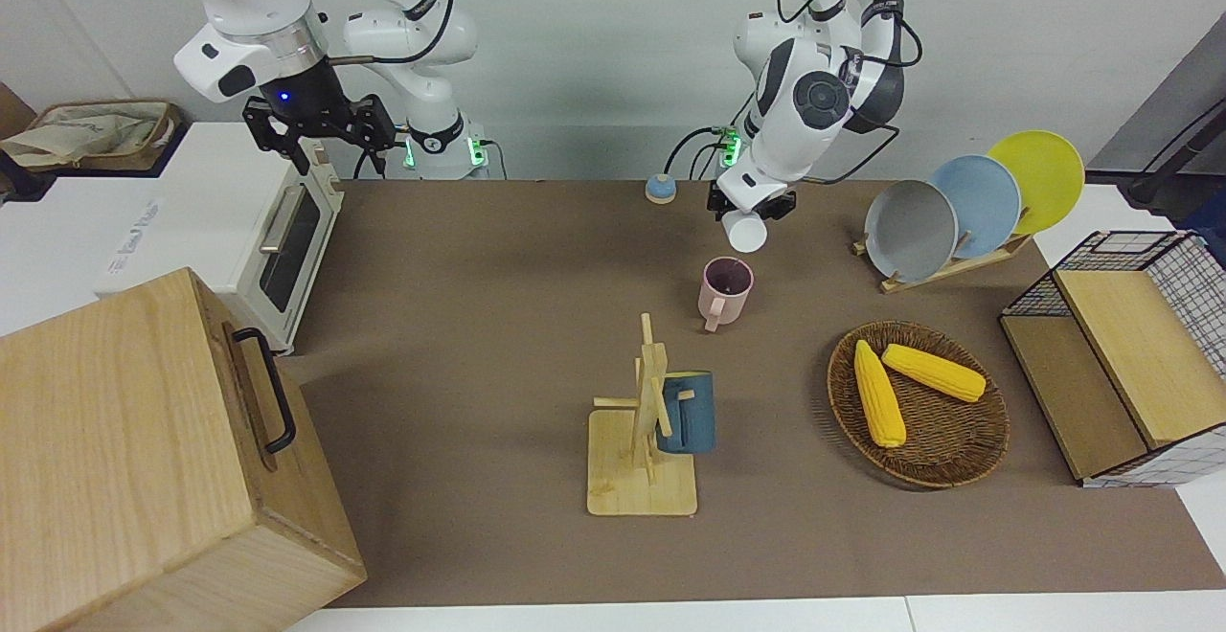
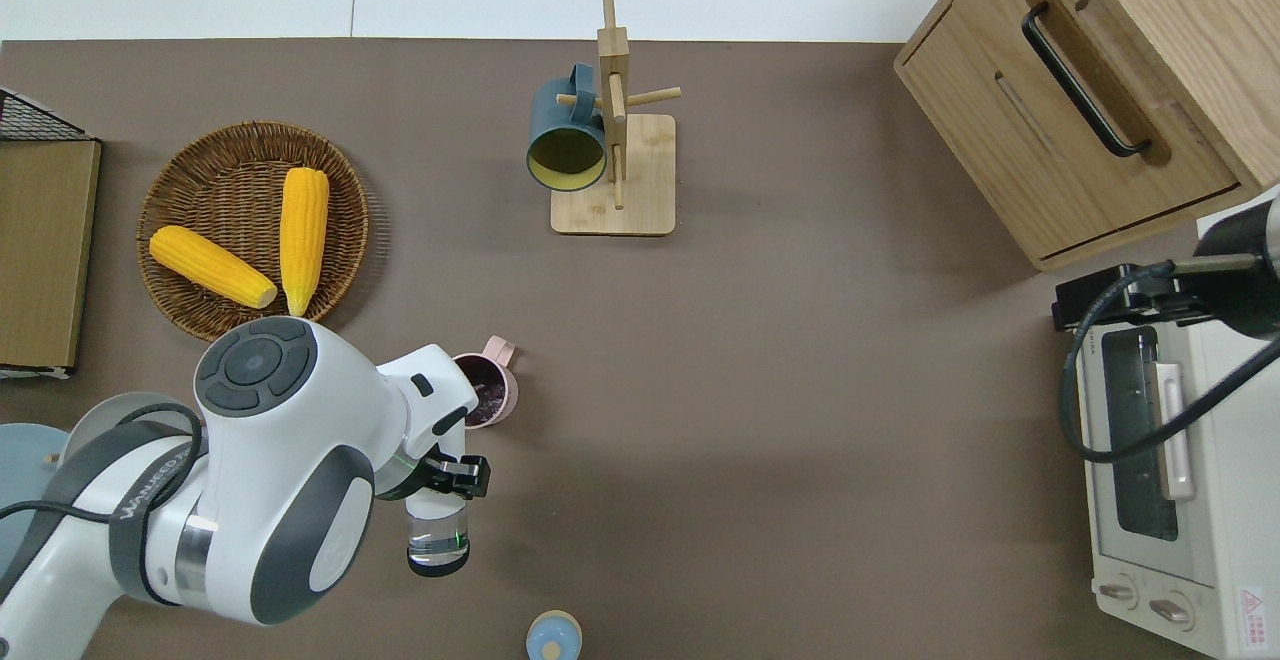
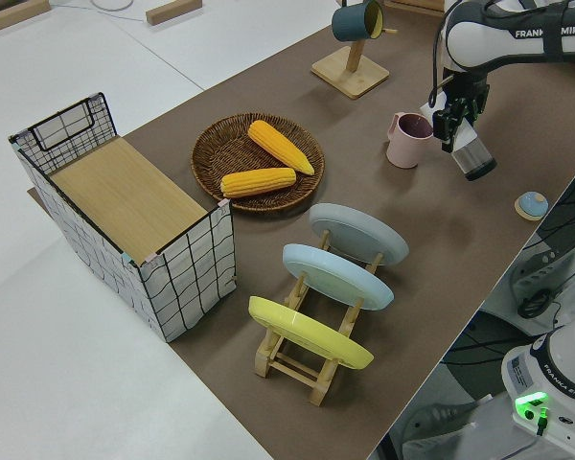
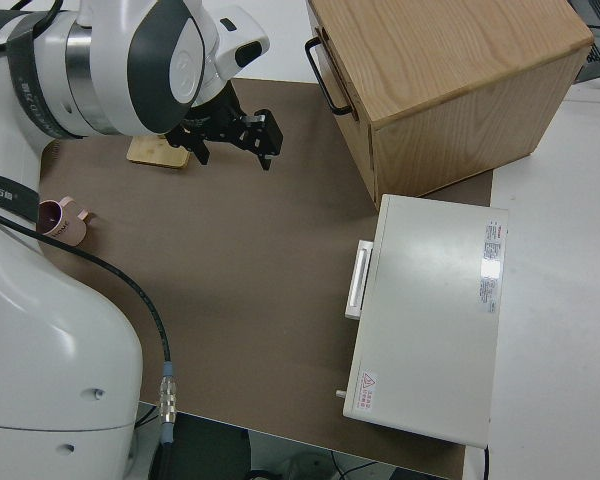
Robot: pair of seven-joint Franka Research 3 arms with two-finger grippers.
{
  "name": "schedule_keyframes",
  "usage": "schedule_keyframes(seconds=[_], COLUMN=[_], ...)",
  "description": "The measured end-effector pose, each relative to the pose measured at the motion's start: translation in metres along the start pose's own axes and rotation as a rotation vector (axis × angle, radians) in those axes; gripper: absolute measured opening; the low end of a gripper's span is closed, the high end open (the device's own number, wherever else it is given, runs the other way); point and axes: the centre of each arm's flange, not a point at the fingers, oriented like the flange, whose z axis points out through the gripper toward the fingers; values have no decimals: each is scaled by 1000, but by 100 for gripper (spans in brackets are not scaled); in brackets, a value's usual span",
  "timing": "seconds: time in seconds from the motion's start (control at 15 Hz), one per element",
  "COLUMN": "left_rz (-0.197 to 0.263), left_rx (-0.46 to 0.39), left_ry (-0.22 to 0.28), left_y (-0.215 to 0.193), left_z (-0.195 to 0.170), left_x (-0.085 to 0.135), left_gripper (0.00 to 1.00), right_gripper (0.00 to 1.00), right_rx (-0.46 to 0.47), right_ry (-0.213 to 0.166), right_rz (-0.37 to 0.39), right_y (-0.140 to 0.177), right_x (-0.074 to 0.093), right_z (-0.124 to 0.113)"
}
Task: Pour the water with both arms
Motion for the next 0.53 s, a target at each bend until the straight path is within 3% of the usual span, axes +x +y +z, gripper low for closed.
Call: schedule_keyframes(seconds=[0.53], left_rz=[-1], left_rx=[-2], left_ry=[29], left_y=[1], left_z=[-10], left_x=[-2], left_gripper=[63], right_gripper=[100], right_rx=[0], right_ry=[0], right_rz=[0], right_y=[0], right_x=[0], right_z=[0])
